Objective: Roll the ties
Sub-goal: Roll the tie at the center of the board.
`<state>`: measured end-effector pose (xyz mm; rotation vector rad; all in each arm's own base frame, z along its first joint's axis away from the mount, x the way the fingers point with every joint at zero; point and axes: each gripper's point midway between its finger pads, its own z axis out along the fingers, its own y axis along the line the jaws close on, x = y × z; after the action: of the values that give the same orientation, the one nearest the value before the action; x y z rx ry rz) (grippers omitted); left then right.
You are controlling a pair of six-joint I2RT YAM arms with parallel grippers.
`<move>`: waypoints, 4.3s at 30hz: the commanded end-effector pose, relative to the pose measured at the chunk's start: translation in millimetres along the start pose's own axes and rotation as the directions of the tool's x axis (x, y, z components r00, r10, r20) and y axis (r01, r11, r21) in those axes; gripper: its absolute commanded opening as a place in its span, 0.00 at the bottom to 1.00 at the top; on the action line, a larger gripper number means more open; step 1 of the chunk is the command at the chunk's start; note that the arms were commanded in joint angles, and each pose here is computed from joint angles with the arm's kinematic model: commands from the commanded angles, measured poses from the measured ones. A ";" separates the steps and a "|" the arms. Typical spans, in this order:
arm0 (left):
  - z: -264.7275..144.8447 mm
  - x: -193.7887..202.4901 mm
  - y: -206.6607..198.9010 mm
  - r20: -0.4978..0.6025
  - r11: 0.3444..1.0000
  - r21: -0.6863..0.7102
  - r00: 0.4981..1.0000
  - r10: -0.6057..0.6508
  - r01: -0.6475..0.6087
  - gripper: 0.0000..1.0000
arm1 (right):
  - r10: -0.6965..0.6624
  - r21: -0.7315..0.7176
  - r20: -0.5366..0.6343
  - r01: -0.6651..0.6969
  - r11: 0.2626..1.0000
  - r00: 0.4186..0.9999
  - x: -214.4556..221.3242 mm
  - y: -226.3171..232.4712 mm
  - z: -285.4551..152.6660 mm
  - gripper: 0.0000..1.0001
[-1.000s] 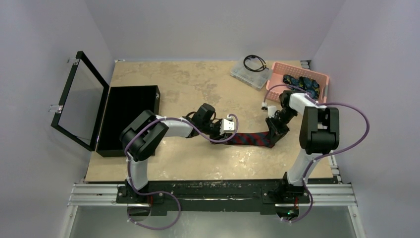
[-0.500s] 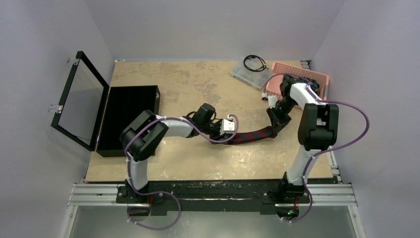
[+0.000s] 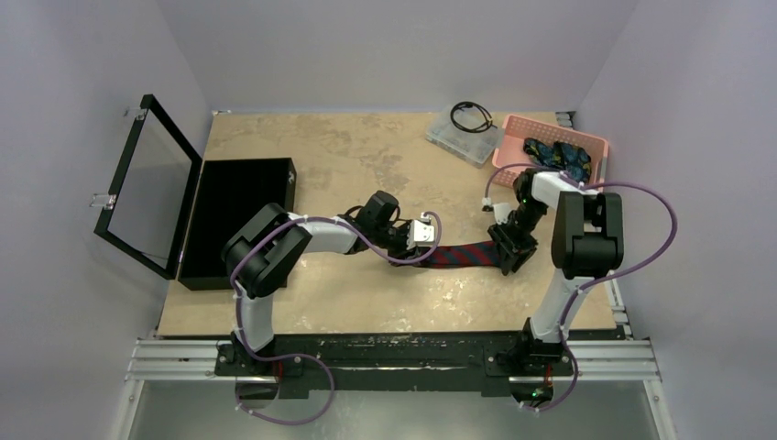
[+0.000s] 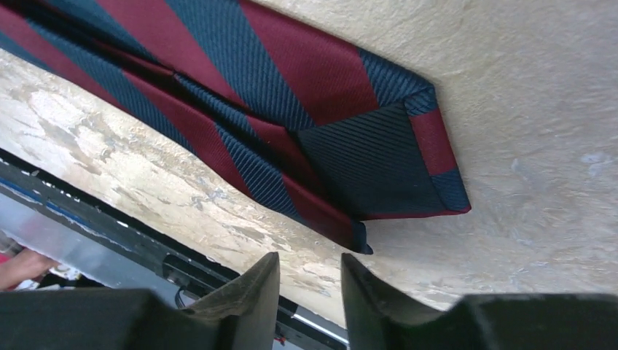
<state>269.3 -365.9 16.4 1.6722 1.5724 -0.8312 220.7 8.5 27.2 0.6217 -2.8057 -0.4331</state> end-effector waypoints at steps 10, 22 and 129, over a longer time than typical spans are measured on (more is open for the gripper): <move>-6.6 72.6 -30.4 -0.223 0.992 0.042 0.969 -0.110 0.122 0.04 | 0.040 0.075 0.119 -0.049 0.996 0.992 -24.4 -15.8 6.1 0.50; -6.8 72.2 -29.6 -0.225 0.992 0.038 0.969 -0.106 0.117 0.04 | 0.007 0.086 0.177 -0.022 0.996 0.984 -38.1 -17.3 -19.1 0.00; -7.7 73.6 -44.0 -0.258 0.991 0.074 0.962 -0.093 0.115 0.01 | 0.089 0.086 0.181 -0.106 0.991 0.980 -24.6 -12.3 -2.9 0.00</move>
<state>264.1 -366.2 16.7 1.7243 1.5445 -0.8143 232.3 14.2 38.9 0.5002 -2.9897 -0.4240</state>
